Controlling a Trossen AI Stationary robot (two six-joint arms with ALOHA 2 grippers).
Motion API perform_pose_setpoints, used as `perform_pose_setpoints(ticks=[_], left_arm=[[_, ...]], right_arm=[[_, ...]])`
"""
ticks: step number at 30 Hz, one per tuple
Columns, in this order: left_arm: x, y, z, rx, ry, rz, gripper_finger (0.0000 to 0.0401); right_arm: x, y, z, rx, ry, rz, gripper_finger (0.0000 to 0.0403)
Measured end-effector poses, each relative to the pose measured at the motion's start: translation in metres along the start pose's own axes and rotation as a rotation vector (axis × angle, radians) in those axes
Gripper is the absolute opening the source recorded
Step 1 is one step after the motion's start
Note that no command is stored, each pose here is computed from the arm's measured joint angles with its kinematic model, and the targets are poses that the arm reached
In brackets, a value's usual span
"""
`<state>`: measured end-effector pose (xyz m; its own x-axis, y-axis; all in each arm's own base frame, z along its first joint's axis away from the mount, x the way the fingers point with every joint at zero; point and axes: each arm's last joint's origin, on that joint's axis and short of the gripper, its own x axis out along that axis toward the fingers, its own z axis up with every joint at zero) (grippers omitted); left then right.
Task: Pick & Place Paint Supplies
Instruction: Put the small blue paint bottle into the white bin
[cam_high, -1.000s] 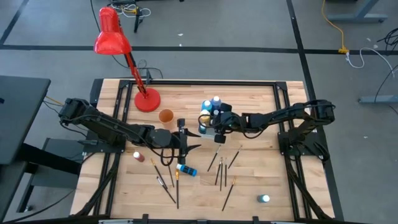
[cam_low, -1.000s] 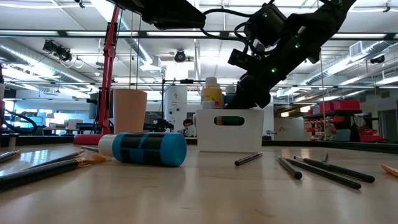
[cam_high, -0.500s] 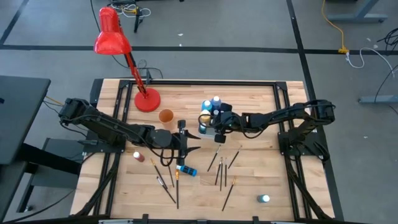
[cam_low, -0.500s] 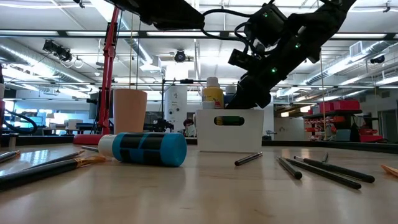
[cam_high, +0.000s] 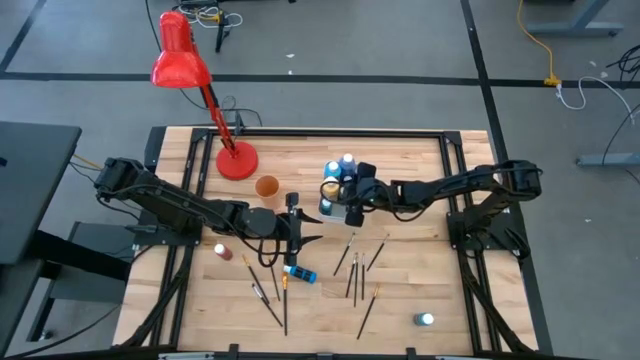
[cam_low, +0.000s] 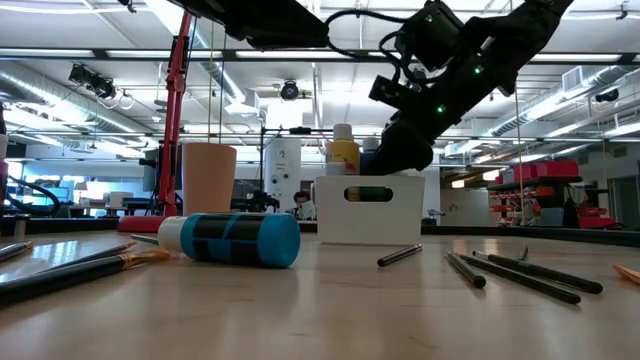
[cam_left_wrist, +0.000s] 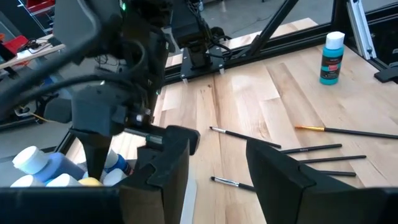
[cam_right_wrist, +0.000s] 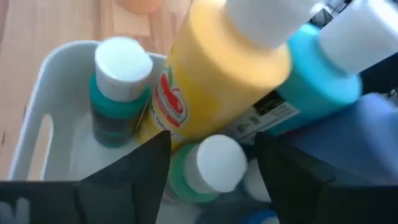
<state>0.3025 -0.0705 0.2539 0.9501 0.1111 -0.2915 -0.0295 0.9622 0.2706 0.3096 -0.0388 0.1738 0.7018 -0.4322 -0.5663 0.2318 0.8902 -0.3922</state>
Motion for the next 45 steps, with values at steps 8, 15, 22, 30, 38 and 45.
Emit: perform_pose_setpoints(ticks=[8,15,22,30,38,45], left_arm=[[0.000,0.000,-0.003,-0.010,0.027,-0.004,0.0169],[-0.002,-0.004,-0.018,-0.054,0.177,-0.073,0.0169],[-0.008,-0.015,-0.045,-0.214,0.348,-0.232,0.0169],[-0.023,-0.038,-0.080,-0.237,0.425,-0.315,0.0169],[-0.031,-0.046,-0.108,-0.211,0.320,-0.320,0.0195],[-0.034,-0.050,-0.121,-0.211,0.266,-0.344,0.0219]], right_arm=[[-0.024,-0.001,0.015,0.013,-0.088,0.011,0.0217],[-0.052,0.010,0.031,0.099,-0.197,0.113,0.0212],[-0.066,0.028,0.039,0.161,-0.275,0.278,0.0212],[-0.072,0.039,0.041,0.194,-0.286,0.321,0.0214],[-0.075,0.040,0.047,0.226,-0.350,0.330,0.0215],[-0.077,0.039,0.051,0.254,-0.384,0.330,0.0215]])
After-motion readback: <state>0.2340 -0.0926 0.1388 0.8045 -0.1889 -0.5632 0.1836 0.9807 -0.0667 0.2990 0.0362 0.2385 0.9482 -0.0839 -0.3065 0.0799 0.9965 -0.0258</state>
